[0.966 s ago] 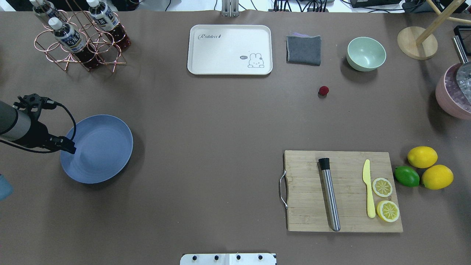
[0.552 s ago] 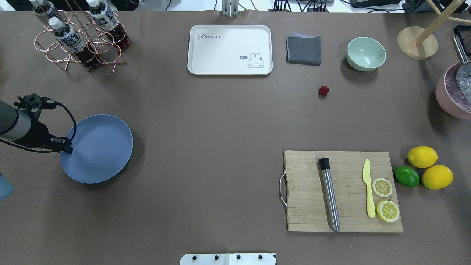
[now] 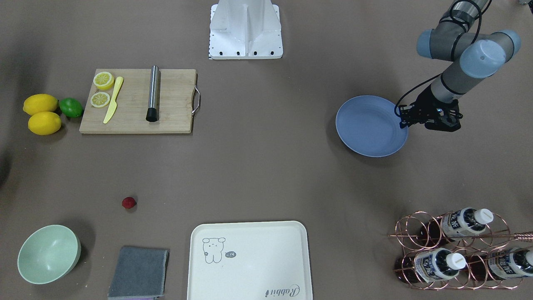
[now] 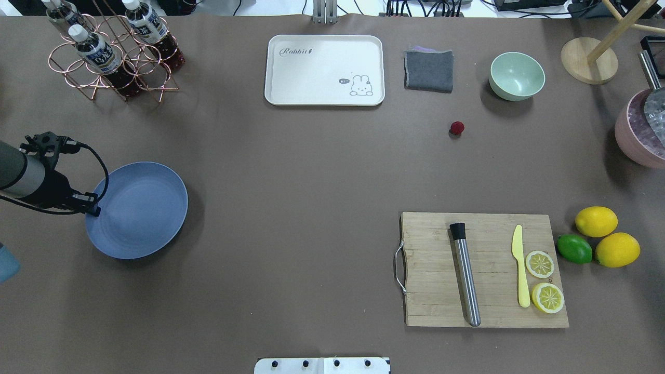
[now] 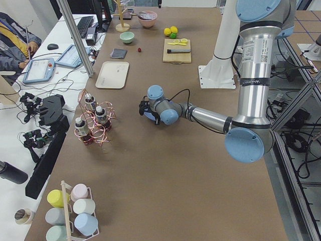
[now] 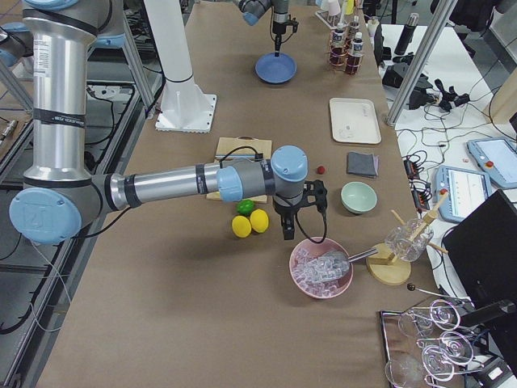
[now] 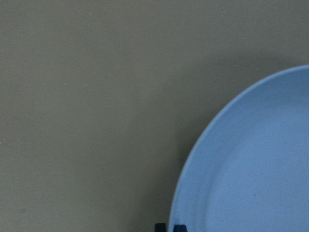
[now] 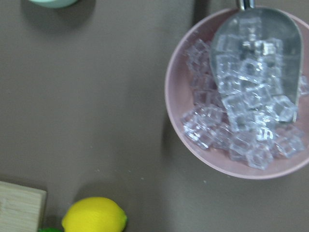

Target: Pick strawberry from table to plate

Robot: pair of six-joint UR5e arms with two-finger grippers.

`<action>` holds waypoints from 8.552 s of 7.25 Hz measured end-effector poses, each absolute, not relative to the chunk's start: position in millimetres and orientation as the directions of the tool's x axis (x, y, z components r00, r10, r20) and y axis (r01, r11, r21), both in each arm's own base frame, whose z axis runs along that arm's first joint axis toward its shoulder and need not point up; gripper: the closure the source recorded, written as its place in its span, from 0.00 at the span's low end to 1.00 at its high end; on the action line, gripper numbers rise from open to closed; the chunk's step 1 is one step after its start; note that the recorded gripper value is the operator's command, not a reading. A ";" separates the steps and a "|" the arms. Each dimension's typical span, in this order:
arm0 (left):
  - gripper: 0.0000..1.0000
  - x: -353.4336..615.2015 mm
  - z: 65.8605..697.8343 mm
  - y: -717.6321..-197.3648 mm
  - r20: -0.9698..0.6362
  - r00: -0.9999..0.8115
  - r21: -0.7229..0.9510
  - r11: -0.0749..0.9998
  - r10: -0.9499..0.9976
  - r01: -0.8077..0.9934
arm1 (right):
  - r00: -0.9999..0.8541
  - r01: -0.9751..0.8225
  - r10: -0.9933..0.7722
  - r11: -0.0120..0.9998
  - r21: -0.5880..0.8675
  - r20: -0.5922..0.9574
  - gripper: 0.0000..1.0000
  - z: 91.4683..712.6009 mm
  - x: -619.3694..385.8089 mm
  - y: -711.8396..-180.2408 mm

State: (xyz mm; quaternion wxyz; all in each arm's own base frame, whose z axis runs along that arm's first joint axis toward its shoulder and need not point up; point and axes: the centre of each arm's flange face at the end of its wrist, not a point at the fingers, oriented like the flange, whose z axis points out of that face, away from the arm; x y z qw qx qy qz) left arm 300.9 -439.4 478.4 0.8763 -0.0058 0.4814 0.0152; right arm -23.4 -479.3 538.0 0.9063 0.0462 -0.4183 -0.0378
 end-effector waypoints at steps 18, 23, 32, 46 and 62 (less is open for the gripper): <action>1.00 525.8 215.3 -395.9 -0.870 0.462 -0.165 0.985 -0.171 0.053 | 0.707 -0.027 -0.029 0.997 0.068 0.707 1.00 429.7 -406.4 -637.2; 0.03 537.0 246.9 -390.5 -0.849 0.510 -0.123 0.991 -0.136 0.058 | 0.664 -0.028 -0.010 0.999 0.039 0.748 1.00 349.1 -390.2 -636.8; 0.03 449.9 252.9 -463.0 -0.867 0.489 -0.052 0.994 -0.093 0.097 | 0.563 -0.013 0.050 0.999 -0.051 0.825 1.00 218.5 -585.8 -402.0; 0.02 295.8 258.9 -491.3 -0.837 0.548 0.103 0.988 0.022 0.117 | 0.592 -0.003 -0.086 0.994 0.109 0.801 0.00 325.3 -206.0 -588.7; 0.02 -88.6 591.0 -433.2 -0.721 0.664 0.218 0.974 0.198 -0.054 | 0.753 0.108 -0.189 0.980 0.165 0.631 0.00 609.2 115.0 -473.5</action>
